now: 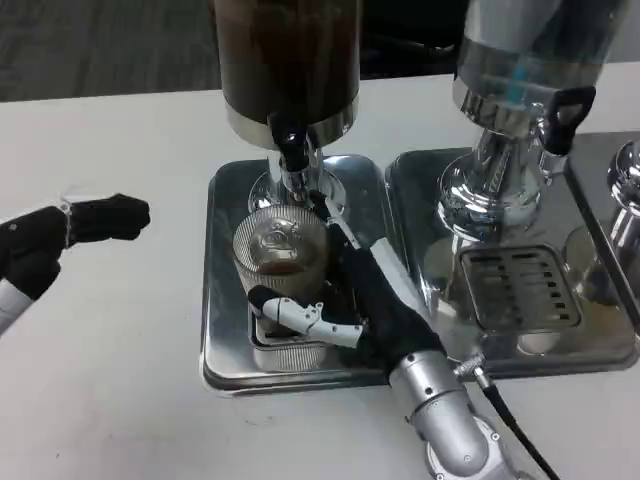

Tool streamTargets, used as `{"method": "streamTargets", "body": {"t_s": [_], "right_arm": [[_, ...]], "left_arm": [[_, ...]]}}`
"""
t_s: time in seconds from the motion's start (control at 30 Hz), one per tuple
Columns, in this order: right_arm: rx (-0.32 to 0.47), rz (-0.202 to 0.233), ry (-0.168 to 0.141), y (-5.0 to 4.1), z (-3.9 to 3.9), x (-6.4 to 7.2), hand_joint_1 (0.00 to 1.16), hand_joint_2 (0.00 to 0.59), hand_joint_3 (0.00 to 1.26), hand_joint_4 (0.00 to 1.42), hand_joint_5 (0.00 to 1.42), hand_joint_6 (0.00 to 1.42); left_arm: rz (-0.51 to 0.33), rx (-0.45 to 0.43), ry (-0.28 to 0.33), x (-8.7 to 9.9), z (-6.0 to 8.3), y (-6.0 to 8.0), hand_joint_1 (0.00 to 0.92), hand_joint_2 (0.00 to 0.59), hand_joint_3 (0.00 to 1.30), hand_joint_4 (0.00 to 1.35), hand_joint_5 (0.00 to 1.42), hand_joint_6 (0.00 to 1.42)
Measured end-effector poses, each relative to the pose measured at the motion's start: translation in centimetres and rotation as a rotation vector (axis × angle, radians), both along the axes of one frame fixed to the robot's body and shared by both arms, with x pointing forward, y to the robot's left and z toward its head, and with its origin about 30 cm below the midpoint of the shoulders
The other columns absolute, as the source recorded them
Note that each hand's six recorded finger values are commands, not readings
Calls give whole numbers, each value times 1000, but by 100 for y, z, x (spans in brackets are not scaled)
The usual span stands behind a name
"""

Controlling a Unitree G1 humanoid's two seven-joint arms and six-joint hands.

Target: Grasp the cup under the faucet to collect the drink, then remove the cup.

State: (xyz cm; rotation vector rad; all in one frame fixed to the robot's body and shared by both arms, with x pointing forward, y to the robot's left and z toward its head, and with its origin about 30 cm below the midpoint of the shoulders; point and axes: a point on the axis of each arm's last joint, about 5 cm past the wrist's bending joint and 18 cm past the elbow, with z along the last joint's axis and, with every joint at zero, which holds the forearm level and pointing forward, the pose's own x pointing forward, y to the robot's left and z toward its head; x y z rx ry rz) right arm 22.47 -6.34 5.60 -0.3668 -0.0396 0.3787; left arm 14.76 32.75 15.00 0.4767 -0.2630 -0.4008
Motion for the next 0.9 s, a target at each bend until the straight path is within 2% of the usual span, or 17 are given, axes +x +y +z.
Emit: {"method": "streamTargets", "body": {"t_s": [0.23, 0.43, 0.8, 0.9], "right_arm": [[14, -15, -9, 46, -32, 3, 688, 182, 13, 123, 255, 321], [21, -29, -13, 74, -61, -10, 691, 182, 64, 191, 323, 421], [19, -65, -41, 125, -83, 6, 691, 182, 140, 285, 439, 586], [20, -76, -48, 140, -94, 3, 689, 183, 163, 314, 473, 624]], "left_arm": [[2, -1, 1, 0, -1, 0, 0, 124, 339, 299, 278, 209], [3, -3, 6, 1, -3, 1, 0, 129, 339, 310, 287, 218], [4, 0, 6, 2, 2, 4, 0, 131, 339, 313, 291, 222], [3, 3, 7, 2, 4, 5, 0, 123, 325, 265, 255, 218]]}}
